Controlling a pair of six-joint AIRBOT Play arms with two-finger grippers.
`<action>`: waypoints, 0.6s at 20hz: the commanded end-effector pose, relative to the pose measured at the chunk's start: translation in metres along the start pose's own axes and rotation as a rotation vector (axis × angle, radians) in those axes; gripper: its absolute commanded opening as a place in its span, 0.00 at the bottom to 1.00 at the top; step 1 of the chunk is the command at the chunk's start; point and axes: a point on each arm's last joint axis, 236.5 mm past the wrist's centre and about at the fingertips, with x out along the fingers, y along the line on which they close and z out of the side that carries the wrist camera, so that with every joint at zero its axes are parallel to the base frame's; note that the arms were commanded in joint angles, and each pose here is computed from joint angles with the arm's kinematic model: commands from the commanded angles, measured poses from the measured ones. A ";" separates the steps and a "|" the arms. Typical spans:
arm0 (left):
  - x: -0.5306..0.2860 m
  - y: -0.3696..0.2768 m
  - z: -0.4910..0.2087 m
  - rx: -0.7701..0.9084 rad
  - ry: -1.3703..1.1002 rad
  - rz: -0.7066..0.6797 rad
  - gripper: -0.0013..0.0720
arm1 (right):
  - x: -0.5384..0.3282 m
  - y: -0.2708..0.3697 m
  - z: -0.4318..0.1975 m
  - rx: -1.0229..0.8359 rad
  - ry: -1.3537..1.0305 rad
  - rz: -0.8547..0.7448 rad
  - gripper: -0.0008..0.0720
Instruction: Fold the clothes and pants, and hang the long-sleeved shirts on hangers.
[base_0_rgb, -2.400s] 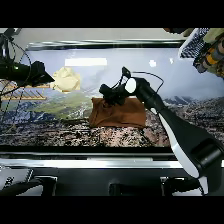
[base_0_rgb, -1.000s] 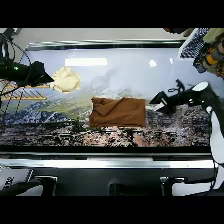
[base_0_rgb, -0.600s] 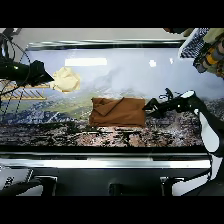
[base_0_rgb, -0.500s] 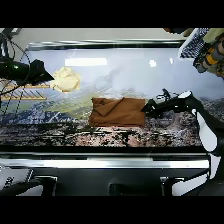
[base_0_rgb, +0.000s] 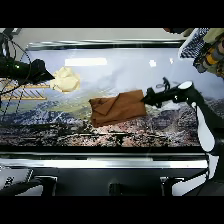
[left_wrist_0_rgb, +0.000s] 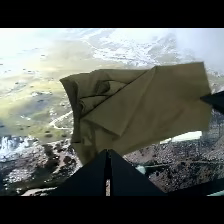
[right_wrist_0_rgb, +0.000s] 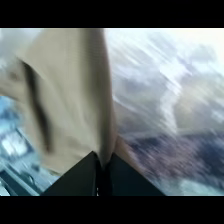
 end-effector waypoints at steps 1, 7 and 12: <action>0.000 0.000 0.000 -0.002 -0.001 0.001 0.04 | -0.039 0.043 0.046 0.005 -0.146 -0.013 0.05; 0.001 0.001 0.001 -0.003 0.000 0.002 0.04 | -0.145 0.059 0.132 0.165 -0.487 0.066 0.05; 0.004 0.003 0.001 -0.006 0.006 0.003 0.04 | -0.248 0.038 0.177 0.286 -0.734 0.137 0.05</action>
